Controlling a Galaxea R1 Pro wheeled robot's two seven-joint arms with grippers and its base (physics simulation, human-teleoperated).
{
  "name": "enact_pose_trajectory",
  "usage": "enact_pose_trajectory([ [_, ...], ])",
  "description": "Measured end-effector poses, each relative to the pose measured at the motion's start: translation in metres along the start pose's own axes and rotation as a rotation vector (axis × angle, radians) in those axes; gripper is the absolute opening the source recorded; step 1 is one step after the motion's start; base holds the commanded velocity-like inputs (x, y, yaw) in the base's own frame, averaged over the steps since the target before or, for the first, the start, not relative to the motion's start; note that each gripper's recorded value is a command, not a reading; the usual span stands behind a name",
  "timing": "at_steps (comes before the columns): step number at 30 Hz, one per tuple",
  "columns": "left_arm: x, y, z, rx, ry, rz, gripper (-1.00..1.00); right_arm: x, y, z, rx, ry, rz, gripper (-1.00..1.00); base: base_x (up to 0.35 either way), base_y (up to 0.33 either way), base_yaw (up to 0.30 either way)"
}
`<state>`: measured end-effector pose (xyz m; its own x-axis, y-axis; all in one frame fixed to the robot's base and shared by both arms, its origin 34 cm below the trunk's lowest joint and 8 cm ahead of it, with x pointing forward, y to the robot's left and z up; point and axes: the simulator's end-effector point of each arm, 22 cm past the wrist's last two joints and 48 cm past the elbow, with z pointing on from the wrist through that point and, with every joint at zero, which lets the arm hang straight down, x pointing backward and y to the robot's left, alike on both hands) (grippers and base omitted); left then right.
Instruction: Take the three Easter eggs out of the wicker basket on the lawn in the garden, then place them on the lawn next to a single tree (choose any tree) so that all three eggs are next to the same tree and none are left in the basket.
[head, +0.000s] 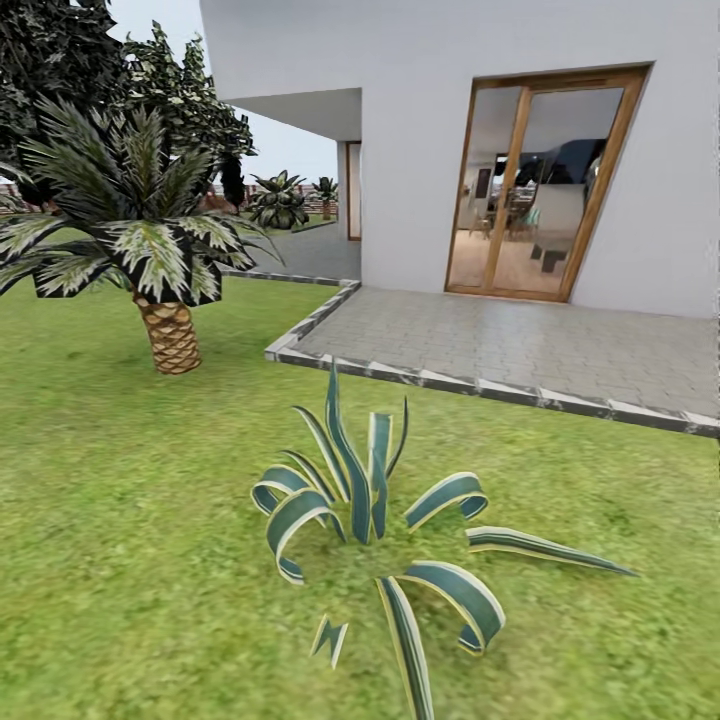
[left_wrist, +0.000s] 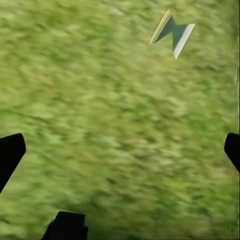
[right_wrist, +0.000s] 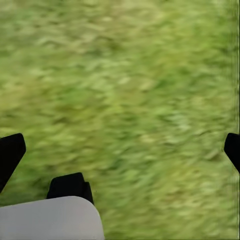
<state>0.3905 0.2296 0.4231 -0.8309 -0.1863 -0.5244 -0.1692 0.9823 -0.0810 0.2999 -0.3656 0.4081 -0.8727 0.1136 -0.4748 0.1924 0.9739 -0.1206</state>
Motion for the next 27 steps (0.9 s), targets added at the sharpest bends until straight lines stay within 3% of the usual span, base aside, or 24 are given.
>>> enact_pose_trajectory([
  [27,0.0001,0.0002,0.0,-0.001,0.0,-0.001,1.0,-0.0005,0.0003,0.0,-0.001,-0.001,-0.003,1.0,0.0,-0.287,0.0],
])
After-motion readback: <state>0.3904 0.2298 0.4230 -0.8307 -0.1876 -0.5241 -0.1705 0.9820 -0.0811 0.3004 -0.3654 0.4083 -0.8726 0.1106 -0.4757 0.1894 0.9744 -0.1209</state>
